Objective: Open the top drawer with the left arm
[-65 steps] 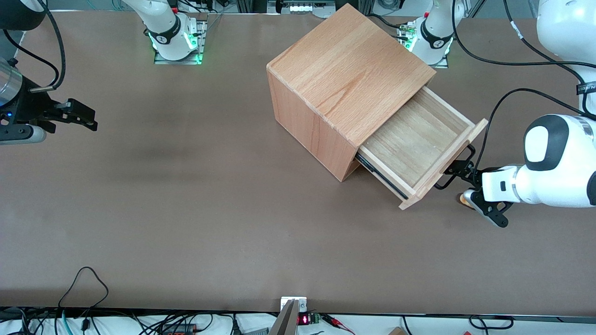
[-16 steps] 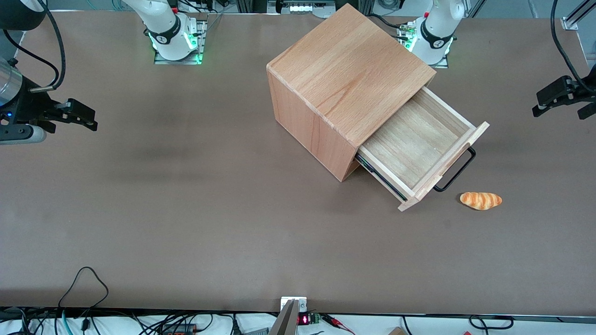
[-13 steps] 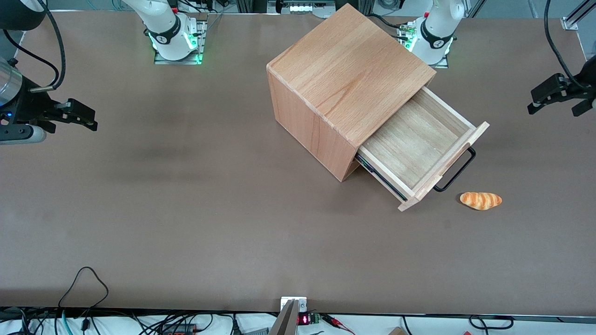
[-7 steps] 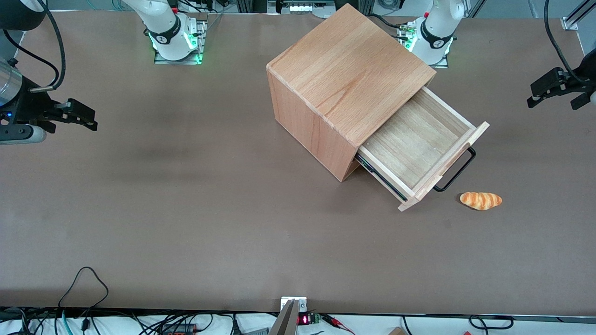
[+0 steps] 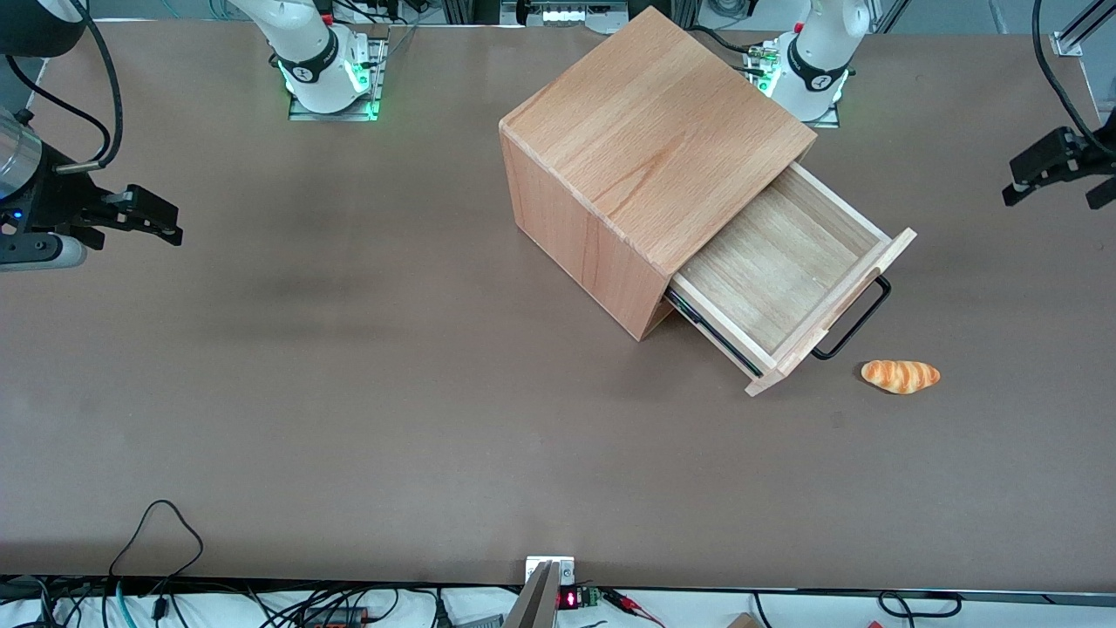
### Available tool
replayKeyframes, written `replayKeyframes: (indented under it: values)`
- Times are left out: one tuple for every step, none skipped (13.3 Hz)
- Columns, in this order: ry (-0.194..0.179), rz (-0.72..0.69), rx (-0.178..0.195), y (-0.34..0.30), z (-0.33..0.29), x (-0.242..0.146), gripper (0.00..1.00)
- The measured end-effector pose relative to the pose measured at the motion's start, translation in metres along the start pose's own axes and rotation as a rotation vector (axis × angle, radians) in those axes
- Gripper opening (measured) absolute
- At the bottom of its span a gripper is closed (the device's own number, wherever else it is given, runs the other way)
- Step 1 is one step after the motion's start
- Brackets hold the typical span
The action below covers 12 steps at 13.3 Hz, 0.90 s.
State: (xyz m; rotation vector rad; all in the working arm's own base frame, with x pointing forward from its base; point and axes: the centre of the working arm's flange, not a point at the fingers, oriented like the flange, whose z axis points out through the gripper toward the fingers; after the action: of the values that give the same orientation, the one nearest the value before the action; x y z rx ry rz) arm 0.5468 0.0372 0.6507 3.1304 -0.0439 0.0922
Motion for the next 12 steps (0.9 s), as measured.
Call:
replayKeyframes:
  values:
    - [0.005, 0.003, -0.001, 0.001, 0.0, 0.007, 1.0]
    - [0.007, 0.005, -0.002, 0.001, 0.0, 0.012, 1.0]
    - [0.001, 0.004, -0.003, 0.001, 0.001, 0.014, 1.0]
    - [-0.012, -0.005, -0.007, 0.002, 0.002, 0.014, 1.0]
    - [-0.019, -0.016, -0.009, 0.004, 0.003, 0.013, 1.0]
    - [-0.022, -0.022, -0.01, 0.007, 0.002, 0.013, 1.0]
    - [-0.023, -0.018, -0.01, 0.013, 0.002, 0.013, 1.0]
    - [-0.026, -0.014, -0.011, 0.018, 0.002, 0.013, 1.0]
    - [-0.031, -0.009, -0.012, 0.021, 0.003, 0.013, 1.0]
    - [-0.035, -0.008, -0.012, 0.022, 0.003, 0.013, 1.0]
    - [-0.036, -0.008, -0.012, 0.021, 0.003, 0.012, 1.0]
    - [-0.037, -0.009, -0.012, 0.021, 0.003, 0.012, 1.0]
